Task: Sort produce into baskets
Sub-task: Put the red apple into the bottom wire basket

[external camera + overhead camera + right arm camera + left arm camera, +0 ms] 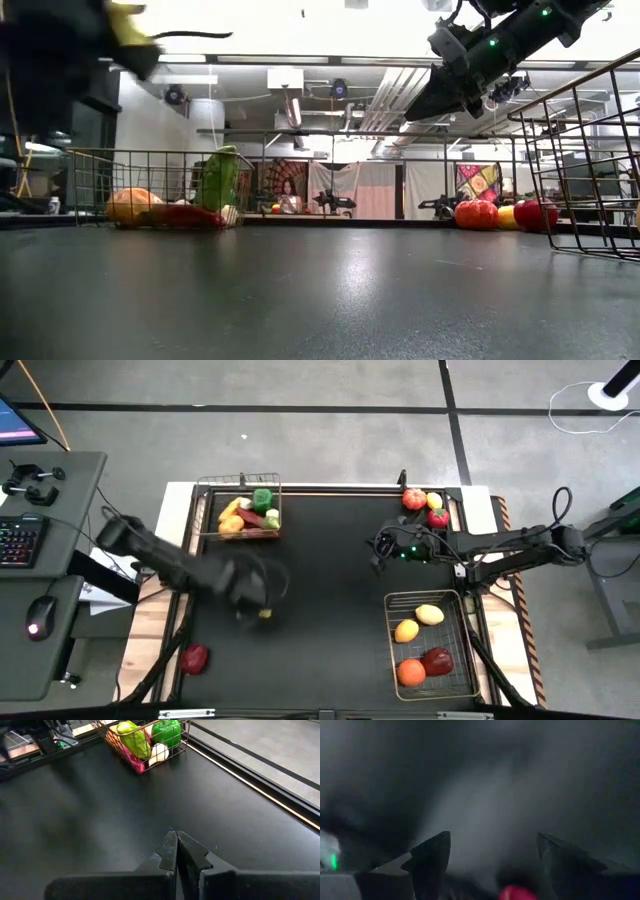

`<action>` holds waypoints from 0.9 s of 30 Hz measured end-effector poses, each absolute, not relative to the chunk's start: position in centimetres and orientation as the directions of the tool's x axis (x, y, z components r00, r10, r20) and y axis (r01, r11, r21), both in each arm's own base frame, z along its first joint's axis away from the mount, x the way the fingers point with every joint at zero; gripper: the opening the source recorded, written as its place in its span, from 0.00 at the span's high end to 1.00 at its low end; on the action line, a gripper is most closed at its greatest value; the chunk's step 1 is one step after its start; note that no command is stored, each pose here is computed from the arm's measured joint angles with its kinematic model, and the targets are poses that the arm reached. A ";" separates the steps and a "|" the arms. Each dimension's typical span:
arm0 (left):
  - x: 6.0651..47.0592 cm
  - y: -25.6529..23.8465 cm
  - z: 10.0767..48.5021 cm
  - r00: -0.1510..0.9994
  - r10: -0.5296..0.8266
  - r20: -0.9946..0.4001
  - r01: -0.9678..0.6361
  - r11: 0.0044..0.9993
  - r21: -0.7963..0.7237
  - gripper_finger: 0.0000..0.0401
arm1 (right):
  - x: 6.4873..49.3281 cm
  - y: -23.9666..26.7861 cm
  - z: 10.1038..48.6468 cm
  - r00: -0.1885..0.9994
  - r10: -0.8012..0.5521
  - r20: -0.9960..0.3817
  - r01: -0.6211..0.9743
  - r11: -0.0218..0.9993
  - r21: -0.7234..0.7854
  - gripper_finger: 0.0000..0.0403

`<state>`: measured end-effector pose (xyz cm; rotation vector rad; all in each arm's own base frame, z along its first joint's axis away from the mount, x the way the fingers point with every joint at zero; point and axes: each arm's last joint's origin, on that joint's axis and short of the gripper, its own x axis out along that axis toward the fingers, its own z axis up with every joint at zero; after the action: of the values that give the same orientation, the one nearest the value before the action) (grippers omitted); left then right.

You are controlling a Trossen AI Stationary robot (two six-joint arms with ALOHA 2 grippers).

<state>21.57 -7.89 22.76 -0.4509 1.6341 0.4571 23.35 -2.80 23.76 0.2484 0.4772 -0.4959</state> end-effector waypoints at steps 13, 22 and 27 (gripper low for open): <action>19.5 -17.3 19.7 -0.630 -0.039 -0.776 -0.478 0.807 0.347 0.28 | 23.4 -2.8 23.8 0.774 -0.397 -0.494 0.510 0.853 0.114 1.00; 18.2 -19.6 19.3 -0.720 -0.151 -0.678 -0.453 0.842 0.293 0.28 | 23.4 -2.8 23.8 0.774 -0.397 -0.494 0.509 0.854 0.111 1.00; 18.5 -20.5 18.7 -0.673 -0.213 -0.709 -0.414 0.902 0.122 0.28 | 23.4 -2.8 23.8 0.774 -0.396 -0.494 0.509 0.854 0.111 1.00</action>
<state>18.46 -20.52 18.75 -0.4454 2.3248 0.3529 23.35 -2.80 23.77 0.2458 0.4775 -0.4956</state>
